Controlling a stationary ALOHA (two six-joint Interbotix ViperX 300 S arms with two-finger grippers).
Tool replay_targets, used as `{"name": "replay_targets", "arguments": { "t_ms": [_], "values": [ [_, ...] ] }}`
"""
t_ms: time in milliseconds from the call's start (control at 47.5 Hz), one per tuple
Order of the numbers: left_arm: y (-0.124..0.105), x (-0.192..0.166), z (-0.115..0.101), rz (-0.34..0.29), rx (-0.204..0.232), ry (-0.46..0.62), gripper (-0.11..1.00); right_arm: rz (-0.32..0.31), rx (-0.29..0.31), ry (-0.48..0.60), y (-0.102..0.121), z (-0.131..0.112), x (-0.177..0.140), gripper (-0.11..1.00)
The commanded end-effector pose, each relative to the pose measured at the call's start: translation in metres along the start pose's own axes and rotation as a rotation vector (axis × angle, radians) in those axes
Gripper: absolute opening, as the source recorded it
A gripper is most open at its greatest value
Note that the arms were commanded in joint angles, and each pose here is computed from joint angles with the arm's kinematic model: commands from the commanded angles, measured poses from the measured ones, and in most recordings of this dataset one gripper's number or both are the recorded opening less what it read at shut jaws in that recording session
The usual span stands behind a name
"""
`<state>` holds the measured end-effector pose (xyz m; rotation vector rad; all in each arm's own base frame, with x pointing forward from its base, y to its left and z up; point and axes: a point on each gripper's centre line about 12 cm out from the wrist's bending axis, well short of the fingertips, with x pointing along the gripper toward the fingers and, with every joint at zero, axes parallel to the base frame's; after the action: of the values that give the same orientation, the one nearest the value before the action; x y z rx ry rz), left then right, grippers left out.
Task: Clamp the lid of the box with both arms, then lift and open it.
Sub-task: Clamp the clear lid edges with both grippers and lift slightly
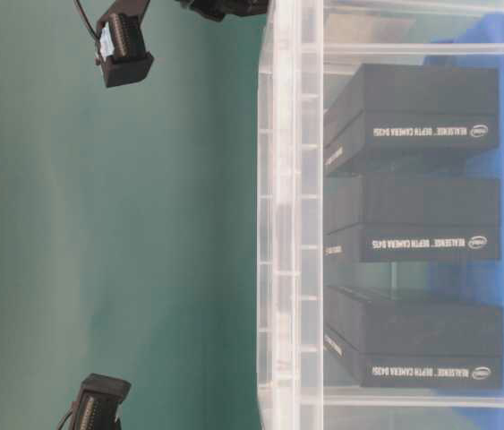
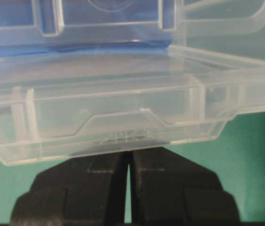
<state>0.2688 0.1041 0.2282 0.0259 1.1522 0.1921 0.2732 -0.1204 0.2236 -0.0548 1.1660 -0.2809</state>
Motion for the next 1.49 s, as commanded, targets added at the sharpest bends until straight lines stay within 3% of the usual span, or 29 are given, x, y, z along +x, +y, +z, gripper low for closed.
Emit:
{"name": "replay_targets", "arguments": {
  "t_ms": [0, 1472],
  "values": [
    [-0.001, -0.018, 0.018, 0.007, 0.009, -0.073, 0.01, -0.008, 0.014, -0.082, -0.001, 0.020, -0.020, 0.00],
    [0.004, -0.063, 0.043, 0.012, 0.024, -0.078, 0.01, -0.022, 0.008, -0.130, -0.006, 0.041, -0.071, 0.00]
  ]
}}
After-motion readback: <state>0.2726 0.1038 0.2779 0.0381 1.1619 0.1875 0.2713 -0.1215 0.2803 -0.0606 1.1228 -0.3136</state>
